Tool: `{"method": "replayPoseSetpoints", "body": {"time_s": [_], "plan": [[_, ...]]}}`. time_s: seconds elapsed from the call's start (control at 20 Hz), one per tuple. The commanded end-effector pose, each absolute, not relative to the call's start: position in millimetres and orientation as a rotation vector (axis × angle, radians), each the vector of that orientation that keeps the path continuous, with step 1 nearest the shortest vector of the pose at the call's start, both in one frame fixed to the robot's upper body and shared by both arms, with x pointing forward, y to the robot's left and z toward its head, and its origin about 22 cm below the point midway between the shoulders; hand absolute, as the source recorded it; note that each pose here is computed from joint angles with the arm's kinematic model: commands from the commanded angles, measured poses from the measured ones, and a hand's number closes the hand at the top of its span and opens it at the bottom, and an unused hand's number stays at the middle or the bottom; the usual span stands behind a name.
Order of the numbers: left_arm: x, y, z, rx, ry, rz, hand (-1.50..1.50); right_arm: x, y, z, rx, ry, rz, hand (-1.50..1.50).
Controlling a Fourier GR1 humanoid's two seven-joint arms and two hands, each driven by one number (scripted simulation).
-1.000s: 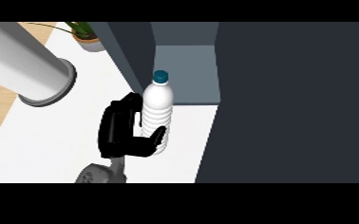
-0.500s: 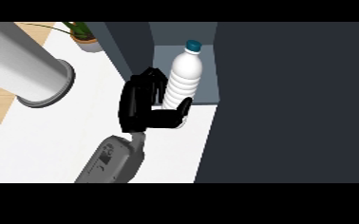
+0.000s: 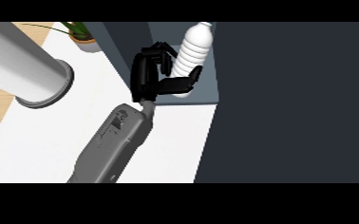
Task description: Pick up the bottled water, place it into the cabinet and close the cabinet
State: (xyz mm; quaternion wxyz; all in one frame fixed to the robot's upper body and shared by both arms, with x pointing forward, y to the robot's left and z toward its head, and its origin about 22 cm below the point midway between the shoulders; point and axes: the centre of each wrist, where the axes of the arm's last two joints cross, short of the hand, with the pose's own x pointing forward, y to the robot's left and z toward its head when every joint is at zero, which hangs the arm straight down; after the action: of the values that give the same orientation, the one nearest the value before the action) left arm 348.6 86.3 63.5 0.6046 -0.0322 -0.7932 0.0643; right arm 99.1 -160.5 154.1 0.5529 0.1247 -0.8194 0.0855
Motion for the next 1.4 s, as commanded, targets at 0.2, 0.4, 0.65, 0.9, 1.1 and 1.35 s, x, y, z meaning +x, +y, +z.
{"method": "replayPoseSetpoints", "body": {"time_s": [0.2,0.4,0.65,0.9,1.1,1.35], "plan": [[386,81,62,0.078,-1.786,0.076,1.5,80,-179,179,0.294,-1.979,0.224,-1.5],[405,77,71,0.156,-1.794,0.099,1.5,79,-159,163,0.307,-1.986,0.201,-1.5],[409,86,43,0.226,-1.769,0.054,1.5,90,-165,165,0.318,-1.981,0.203,-1.5],[421,98,38,0.365,-1.727,-0.03,1.5,81,-159,168,0.35,-1.989,0.195,-1.5],[420,95,28,0.392,-1.699,-0.008,1.5,95,-171,173,0.321,-1.997,0.222,-1.5],[419,103,17,0.464,-1.689,0.008,1.5,84,-166,169,0.347,-1.991,0.212,-1.5]]}}
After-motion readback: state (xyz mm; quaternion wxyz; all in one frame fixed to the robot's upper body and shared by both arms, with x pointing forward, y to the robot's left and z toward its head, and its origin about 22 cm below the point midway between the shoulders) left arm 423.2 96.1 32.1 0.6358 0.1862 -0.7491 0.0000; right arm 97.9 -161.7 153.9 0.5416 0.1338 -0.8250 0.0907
